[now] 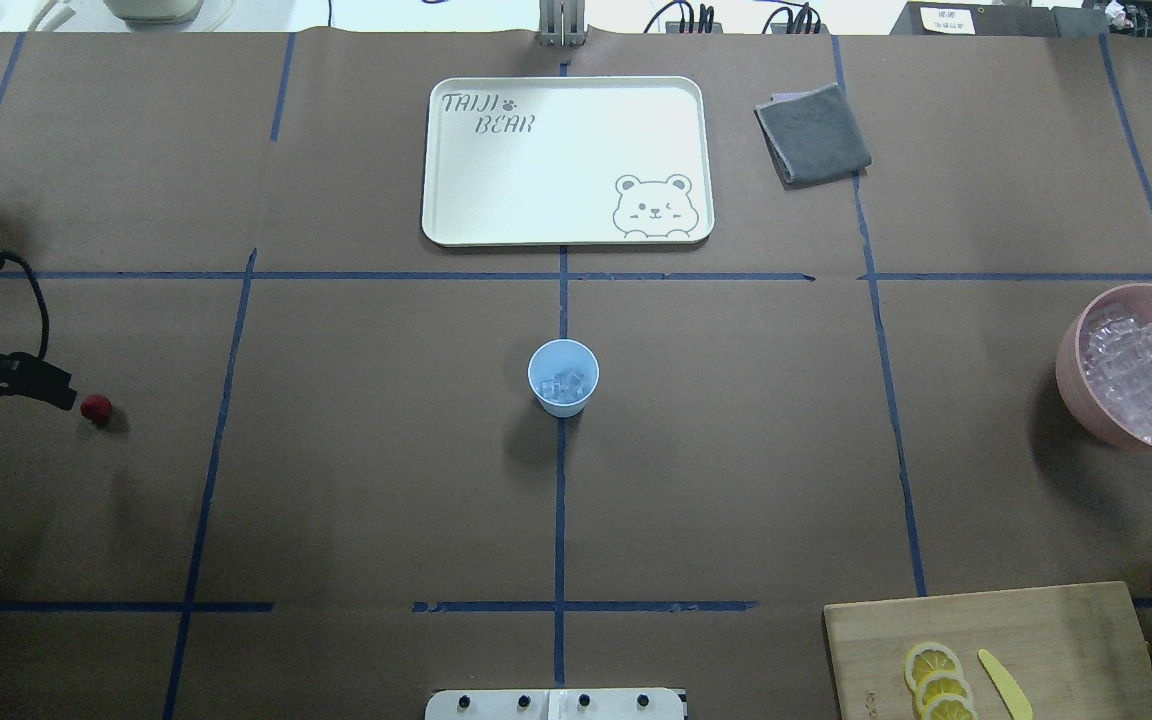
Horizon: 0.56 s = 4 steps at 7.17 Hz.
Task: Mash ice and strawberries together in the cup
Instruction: 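Reach the left gripper down to the red strawberry and grasp it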
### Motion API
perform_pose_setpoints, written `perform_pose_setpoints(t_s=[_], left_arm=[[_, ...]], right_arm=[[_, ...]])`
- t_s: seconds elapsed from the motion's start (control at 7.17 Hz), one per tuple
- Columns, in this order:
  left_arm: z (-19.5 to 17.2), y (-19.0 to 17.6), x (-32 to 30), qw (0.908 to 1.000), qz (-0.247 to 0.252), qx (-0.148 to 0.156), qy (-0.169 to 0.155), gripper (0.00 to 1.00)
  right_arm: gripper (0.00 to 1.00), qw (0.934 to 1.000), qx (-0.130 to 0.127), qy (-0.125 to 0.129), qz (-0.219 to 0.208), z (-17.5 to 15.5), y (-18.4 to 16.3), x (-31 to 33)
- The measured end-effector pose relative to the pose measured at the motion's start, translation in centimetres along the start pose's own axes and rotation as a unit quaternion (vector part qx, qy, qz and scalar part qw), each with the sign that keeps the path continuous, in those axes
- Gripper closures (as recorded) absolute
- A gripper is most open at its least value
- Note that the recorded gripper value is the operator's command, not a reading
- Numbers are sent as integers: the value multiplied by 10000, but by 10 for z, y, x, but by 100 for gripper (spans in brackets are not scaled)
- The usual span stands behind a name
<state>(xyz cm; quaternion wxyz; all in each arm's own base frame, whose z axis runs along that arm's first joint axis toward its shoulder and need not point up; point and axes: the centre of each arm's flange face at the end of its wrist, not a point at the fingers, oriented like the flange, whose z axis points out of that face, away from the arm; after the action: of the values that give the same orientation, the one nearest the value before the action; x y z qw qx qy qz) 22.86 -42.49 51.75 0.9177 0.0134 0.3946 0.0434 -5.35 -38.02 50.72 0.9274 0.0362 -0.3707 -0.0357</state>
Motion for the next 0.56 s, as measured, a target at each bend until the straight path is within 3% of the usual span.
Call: perform_pose_setpoints(t_s=[0.56], left_arm=[[61, -18, 10, 9996, -228, 78, 121, 0]], right_arm=[[0, 10000, 18, 13, -51, 0, -1, 6]])
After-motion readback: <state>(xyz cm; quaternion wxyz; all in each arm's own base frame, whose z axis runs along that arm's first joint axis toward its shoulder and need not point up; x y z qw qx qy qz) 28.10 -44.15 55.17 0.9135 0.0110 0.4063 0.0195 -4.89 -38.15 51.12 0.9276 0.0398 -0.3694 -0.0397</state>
